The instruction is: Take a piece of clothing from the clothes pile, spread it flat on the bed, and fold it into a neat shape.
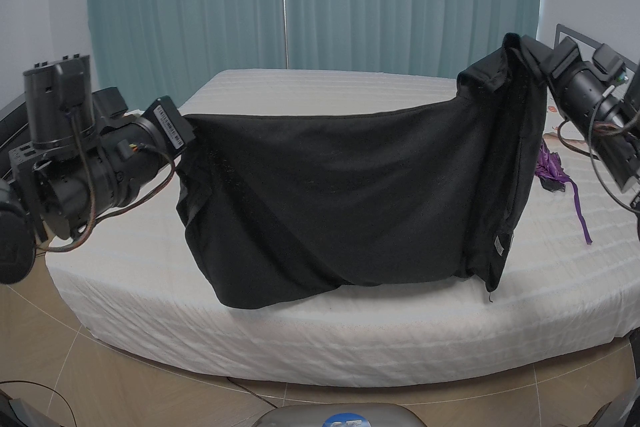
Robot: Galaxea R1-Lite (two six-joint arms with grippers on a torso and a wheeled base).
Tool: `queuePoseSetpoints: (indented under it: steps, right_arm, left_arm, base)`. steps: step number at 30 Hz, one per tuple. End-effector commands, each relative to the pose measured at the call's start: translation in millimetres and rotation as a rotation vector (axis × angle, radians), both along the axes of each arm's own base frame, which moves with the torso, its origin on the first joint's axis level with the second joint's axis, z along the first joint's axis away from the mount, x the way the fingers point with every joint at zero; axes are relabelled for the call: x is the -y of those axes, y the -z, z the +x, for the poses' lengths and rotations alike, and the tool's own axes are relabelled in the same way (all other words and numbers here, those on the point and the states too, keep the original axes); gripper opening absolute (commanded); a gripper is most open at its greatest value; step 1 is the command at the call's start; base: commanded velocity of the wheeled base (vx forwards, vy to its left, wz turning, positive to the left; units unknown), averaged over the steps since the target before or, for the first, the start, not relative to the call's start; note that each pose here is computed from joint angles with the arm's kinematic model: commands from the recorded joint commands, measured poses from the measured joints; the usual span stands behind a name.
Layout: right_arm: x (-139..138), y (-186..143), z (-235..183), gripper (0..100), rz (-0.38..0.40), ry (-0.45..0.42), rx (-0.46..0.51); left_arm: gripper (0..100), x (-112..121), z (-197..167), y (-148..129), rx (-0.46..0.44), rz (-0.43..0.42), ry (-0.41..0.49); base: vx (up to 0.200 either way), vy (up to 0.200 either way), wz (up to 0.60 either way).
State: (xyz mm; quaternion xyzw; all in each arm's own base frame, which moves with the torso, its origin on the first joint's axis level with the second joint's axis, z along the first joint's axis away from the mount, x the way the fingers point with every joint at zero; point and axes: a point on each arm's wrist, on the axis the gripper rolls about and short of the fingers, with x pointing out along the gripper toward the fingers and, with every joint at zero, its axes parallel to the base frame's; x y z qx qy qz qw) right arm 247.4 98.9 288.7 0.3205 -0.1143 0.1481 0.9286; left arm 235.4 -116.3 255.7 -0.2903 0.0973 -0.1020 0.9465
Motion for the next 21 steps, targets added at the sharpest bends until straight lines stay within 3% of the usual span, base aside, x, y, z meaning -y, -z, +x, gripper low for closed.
queuePoseSetpoints:
  steps: [1, 15, 19, 21]
  right_arm:
    - [-3.2, 35.5, 74.4, 0, -0.041, 0.08, -0.106]
    - [-13.9, 95.0, 157.6, 0, -0.073, 0.111, -0.199]
    - [-15.6, 127.5, 178.6, 0, -0.089, 0.126, -0.25]
    - [-16.0, 139.1, 182.7, 0, -0.095, 0.128, -0.275]
  left_arm:
    - [0, 15.7, 60.3, 23.2, -0.073, 0.021, 0.014]
    - [0, 27.9, 162.0, 85.3, -0.161, 0.052, -0.049]
    - [0, 32.9, 187.5, 118.4, -0.196, 0.066, -0.06]
    - [0, 35.0, 191.2, 129.2, -0.205, 0.071, -0.06]
  base:
    - [0.2, 0.0, 0.0]
    - [0.2, 0.0, 0.0]
    - [0.2, 0.0, 0.0]
    - [0.0, 0.0, 0.0]
